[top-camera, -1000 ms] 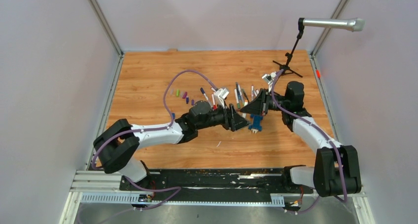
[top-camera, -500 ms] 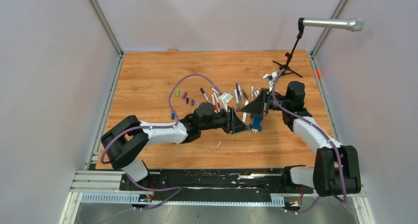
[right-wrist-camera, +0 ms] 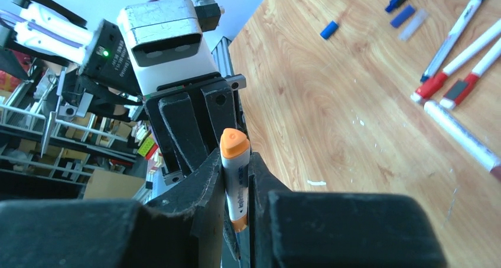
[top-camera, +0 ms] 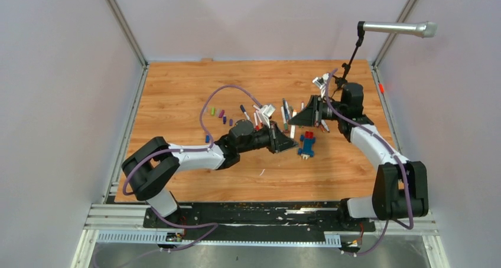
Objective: Open the pen caps
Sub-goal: Open the pen cap from the pen.
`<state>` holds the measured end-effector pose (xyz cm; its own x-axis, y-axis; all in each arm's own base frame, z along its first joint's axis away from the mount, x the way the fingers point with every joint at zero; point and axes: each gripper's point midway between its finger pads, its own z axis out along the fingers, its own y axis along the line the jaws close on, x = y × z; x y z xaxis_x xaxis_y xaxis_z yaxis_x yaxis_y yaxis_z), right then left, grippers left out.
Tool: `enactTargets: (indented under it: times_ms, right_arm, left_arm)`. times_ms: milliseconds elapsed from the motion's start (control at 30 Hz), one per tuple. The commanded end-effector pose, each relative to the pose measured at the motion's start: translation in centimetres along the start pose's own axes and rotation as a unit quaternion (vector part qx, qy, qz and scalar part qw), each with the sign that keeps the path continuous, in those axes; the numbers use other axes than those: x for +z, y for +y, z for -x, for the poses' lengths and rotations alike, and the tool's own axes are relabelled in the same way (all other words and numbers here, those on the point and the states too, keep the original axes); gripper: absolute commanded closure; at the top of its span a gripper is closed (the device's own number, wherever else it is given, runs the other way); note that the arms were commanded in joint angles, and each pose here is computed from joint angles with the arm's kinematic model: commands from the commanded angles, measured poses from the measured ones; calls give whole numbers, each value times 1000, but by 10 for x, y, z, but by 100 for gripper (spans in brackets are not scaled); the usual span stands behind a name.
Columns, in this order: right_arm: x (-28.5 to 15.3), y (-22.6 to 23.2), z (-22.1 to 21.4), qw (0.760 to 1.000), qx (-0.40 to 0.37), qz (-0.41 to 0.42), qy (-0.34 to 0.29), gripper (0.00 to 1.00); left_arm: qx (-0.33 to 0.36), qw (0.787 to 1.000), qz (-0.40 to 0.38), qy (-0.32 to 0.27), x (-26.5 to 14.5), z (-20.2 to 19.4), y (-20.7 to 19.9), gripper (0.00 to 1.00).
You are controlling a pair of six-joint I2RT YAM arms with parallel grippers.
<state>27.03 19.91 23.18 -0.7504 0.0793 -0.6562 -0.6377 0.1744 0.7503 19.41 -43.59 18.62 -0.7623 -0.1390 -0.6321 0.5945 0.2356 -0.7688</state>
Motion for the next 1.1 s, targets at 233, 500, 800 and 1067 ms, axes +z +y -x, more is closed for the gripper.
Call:
enactTargets:
  times_ms: [233, 500, 800, 1067]
  right_arm:
    - [0, 27, 150, 982, -146, -50, -107, 100]
    - [1, 24, 161, 977, -171, -70, -104, 100]
    - [-20, -21, 106, 948, -262, -176, -43, 100]
    - [-70, -86, 78, 899, -292, -325, 14, 100]
  left_arm:
    - [-13, 997, -27, 65, -26, -44, -6, 100]
    - [-15, 997, -14, 69, -44, -55, 1, 100]
    - [76, 988, 122, 56, -73, -38, 35, 100]
    - [158, 957, 244, -12, -124, 4, 54, 100]
